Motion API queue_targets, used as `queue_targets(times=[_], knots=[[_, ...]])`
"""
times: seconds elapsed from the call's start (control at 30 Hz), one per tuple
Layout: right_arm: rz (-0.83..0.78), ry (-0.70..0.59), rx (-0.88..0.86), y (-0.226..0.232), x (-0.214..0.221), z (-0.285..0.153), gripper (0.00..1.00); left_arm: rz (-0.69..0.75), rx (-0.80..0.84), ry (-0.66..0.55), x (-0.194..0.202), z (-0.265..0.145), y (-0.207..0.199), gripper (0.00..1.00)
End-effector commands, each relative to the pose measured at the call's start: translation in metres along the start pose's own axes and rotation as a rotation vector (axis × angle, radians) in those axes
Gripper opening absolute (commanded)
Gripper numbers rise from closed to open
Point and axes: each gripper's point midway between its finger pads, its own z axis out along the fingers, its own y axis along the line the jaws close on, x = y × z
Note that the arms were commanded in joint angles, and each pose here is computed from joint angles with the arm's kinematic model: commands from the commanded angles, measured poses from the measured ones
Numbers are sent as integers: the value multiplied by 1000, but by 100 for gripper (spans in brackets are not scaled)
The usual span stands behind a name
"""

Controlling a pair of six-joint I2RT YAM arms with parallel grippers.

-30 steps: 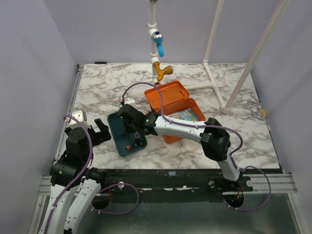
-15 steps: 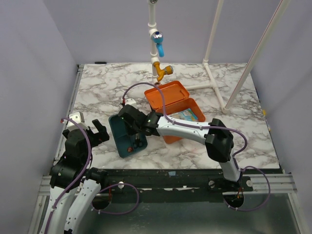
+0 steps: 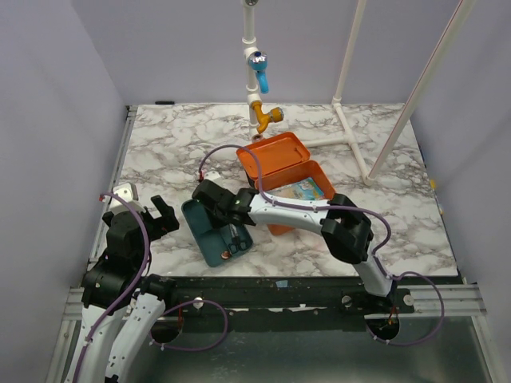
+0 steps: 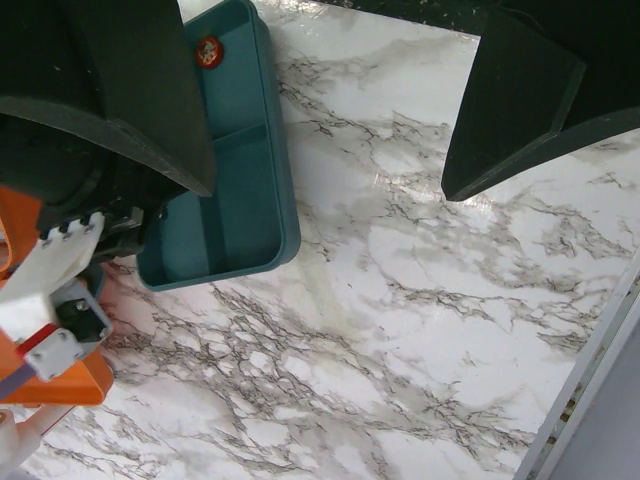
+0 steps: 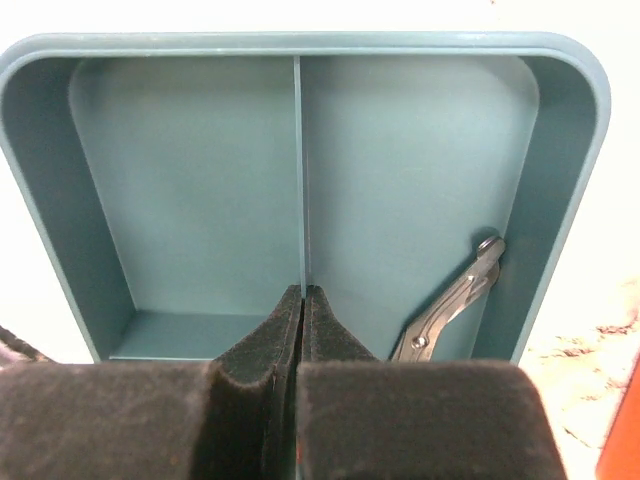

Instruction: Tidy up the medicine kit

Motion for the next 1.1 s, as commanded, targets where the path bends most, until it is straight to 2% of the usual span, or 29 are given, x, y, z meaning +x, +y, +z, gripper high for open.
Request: queue_targets(times=[0.0, 0.17, 0.33, 0.53, 0.6, 0.77, 1.07], knots=[[-48, 87, 25, -5, 32, 23, 1, -3, -7, -18, -4, 1, 1, 99], [-56, 130, 41, -10, 50, 37, 1, 0, -4, -19, -4, 1, 1, 99], [-59, 117, 33, -8, 45, 32, 1, 4, 1, -12, -3, 2, -1, 98], [-46, 52, 14, -6, 25, 12, 28, 7, 3, -7, -2, 3, -1, 98], [-41, 39, 14, -7, 21, 4, 34, 8, 6, -7, -2, 3, -2, 98], [-36, 30, 3, -13, 23, -14, 36, 11, 6, -4, -2, 3, -2, 99], [-43, 76, -56, -12, 54, -26, 41, 12, 3, 1, -2, 4, -2, 99]])
